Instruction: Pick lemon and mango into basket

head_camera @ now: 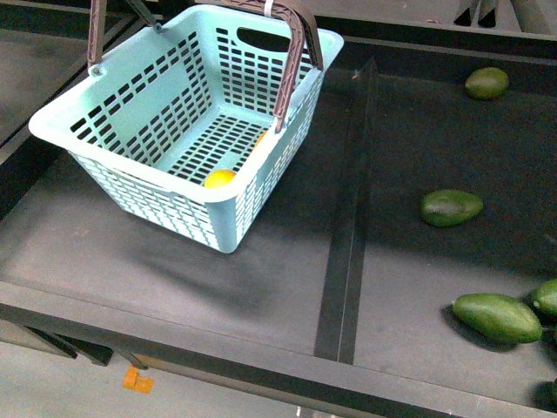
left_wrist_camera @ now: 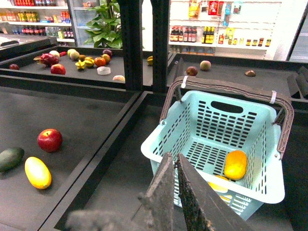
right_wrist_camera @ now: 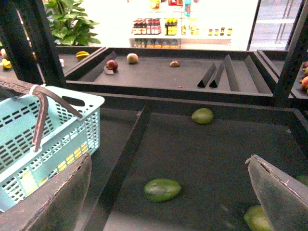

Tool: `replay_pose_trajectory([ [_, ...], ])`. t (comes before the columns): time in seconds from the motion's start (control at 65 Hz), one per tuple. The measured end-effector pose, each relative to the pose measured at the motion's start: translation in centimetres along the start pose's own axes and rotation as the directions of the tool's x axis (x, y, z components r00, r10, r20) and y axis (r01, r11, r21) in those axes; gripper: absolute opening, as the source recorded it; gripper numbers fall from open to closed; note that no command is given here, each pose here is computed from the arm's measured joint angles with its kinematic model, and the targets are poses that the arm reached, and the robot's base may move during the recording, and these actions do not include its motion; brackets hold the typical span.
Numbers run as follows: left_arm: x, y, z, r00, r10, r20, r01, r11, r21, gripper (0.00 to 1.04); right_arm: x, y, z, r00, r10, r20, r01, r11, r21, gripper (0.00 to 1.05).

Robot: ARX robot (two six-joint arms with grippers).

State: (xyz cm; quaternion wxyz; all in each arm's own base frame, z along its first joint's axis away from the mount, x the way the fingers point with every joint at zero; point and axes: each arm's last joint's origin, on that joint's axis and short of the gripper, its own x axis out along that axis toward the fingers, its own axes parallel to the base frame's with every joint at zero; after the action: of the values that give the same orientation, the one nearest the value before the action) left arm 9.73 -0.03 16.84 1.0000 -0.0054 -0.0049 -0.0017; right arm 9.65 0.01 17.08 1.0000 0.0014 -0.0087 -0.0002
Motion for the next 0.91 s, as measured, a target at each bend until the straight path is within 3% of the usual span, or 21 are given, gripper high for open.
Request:
replay_pose_trajectory([
  [0.4, -0.02, 0.0, 0.0, 1.0, 0.0, 0.001, 0.0, 1.0, -0.001, 0.04, 0.0, 0.0, 0.0, 1.0, 0.0, 0.0, 0.0, 1.0, 0.0, 0.96],
  [0.815, -0.02, 0.0, 0.0, 1.0, 0.0, 0.001, 0.0, 1.0, 0.0, 0.98, 0.0, 0.0, 0.0, 1.0, 0.0, 0.0, 0.0, 1.0, 0.0, 0.96],
  [0.907, -0.02, 0.0, 0.0, 1.0, 0.0, 0.001, 0.0, 1.0, 0.002, 0.98, 0.0, 0.0, 0.0, 1.0, 0.0, 0.0, 0.0, 1.0, 0.0, 0.96],
])
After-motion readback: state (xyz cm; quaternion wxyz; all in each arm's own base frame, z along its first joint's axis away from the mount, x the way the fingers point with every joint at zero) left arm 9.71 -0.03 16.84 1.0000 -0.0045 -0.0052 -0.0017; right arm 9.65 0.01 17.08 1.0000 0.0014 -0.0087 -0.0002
